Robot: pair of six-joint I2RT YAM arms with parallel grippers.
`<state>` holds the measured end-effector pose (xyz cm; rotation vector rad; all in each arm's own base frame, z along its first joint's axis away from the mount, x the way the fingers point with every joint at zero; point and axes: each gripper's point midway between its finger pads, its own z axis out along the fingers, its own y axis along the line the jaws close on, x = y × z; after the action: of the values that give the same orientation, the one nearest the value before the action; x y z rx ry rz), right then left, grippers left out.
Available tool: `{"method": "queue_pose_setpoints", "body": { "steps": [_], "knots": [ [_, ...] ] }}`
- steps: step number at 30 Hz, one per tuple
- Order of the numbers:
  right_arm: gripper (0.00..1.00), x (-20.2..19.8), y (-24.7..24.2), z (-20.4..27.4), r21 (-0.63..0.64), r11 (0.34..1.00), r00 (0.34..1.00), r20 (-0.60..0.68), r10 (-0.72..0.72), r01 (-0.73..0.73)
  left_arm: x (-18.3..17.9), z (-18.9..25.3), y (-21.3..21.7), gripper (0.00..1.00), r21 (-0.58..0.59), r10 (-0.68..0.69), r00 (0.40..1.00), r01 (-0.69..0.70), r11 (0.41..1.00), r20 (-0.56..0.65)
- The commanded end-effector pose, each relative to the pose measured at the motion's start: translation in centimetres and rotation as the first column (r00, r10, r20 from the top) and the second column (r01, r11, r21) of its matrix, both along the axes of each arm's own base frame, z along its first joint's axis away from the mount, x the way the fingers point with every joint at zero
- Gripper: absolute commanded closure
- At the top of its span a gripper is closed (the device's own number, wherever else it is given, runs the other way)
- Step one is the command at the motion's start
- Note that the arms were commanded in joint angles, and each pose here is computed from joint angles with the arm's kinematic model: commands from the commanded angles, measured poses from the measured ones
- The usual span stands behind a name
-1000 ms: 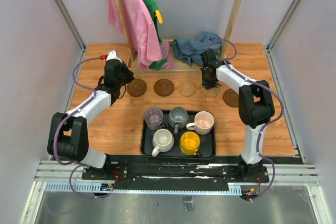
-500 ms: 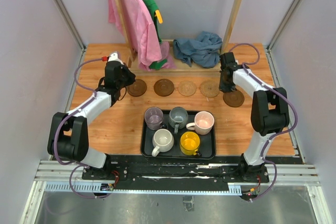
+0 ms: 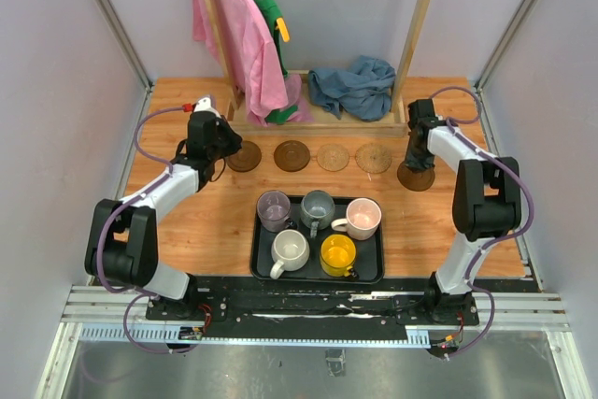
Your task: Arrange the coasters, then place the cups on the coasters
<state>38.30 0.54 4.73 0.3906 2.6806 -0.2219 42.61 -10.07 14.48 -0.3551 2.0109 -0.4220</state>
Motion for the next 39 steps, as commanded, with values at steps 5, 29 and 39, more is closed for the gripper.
{"method": "queue_pose_setpoints", "body": {
  "steps": [5, 29, 39],
  "knots": [
    [0.99, -0.2, -2.5, -1.6, -0.022, 0.996, 0.996, -0.03, -0.09, 0.089, 0.3, -0.8, 0.0, 0.99, 0.003, -0.008, 1.0, 0.008, 1.0, -0.006],
    [0.99, 4.1, -2.8, -4.2, 0.005, 0.998, 0.996, -0.058, -0.07, 0.07, 0.2, -1.6, 0.5, 1.0, 0.019, 0.019, 0.999, -0.019, 1.0, -0.03],
    [0.99, 5.5, -2.7, -4.4, 0.016, 0.998, 0.997, -0.051, -0.055, 0.056, 0.3, -2.0, 0.6, 0.99, 0.025, 0.02, 0.999, -0.019, 0.999, -0.04]
  ]
}}
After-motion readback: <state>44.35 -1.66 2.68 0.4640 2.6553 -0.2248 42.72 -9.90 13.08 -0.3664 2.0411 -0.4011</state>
